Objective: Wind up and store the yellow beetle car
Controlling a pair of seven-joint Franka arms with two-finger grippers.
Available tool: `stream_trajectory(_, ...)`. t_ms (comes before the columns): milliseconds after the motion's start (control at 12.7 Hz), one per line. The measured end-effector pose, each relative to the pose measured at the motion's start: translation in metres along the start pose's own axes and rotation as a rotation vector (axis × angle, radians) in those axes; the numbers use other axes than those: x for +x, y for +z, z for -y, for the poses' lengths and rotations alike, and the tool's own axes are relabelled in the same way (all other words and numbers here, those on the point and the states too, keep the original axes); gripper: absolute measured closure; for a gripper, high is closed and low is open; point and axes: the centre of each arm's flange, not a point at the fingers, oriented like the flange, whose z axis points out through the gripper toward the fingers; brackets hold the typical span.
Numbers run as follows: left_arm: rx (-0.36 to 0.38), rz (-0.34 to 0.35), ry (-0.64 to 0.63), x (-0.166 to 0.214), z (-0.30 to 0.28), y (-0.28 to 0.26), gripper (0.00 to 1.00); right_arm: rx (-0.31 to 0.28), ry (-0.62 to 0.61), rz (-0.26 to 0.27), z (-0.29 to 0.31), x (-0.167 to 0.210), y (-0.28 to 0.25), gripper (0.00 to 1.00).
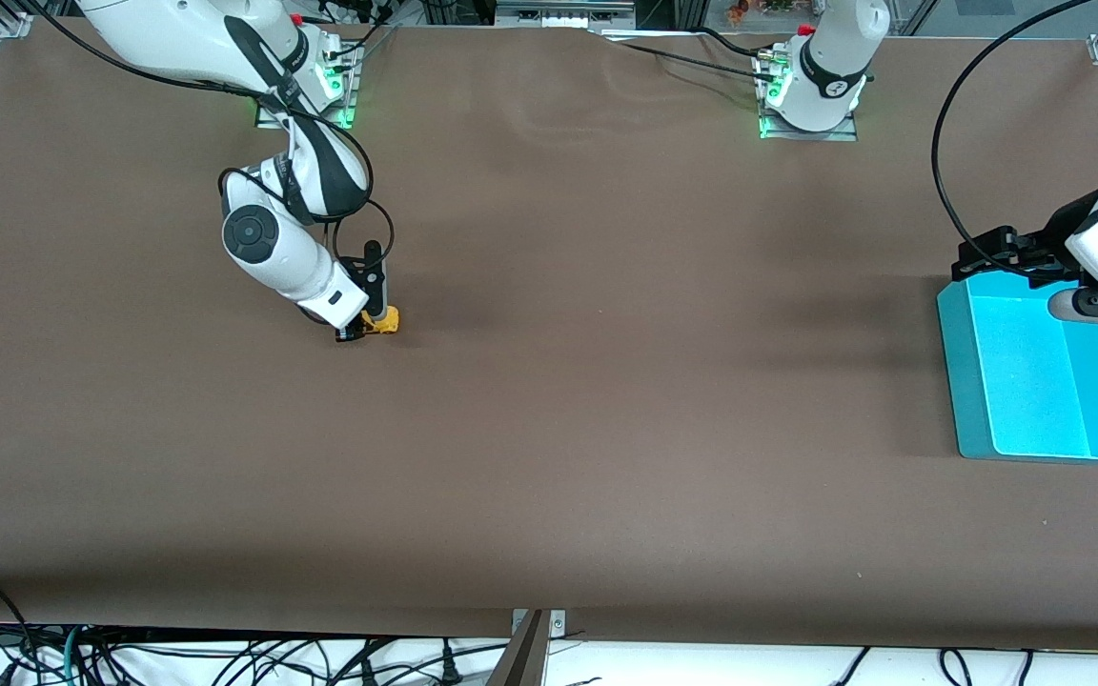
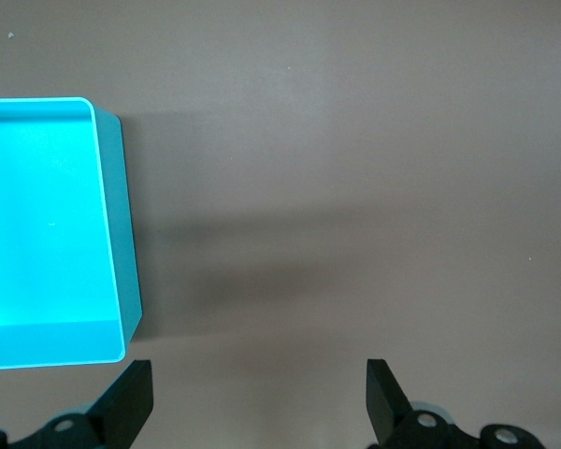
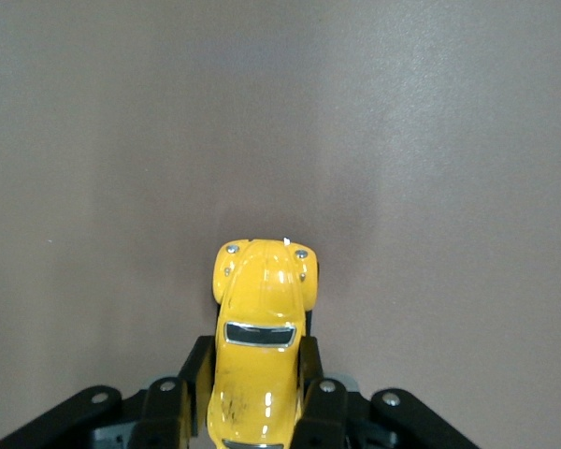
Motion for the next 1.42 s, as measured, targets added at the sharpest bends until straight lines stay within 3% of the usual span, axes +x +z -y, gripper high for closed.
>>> stream_trajectory(632,-0.001,0.013,-0.003,0.003,0.002,0.007,0.00,0.047,0.073,0.048,-0.005,-0.066,-0.006,0.59)
stream_trajectory(1423,-0.002,0.016,-0.003,0.003,0.002,0.008,0.00,0.081,0.058,0.090,-0.002,-0.158,-0.013,0.59)
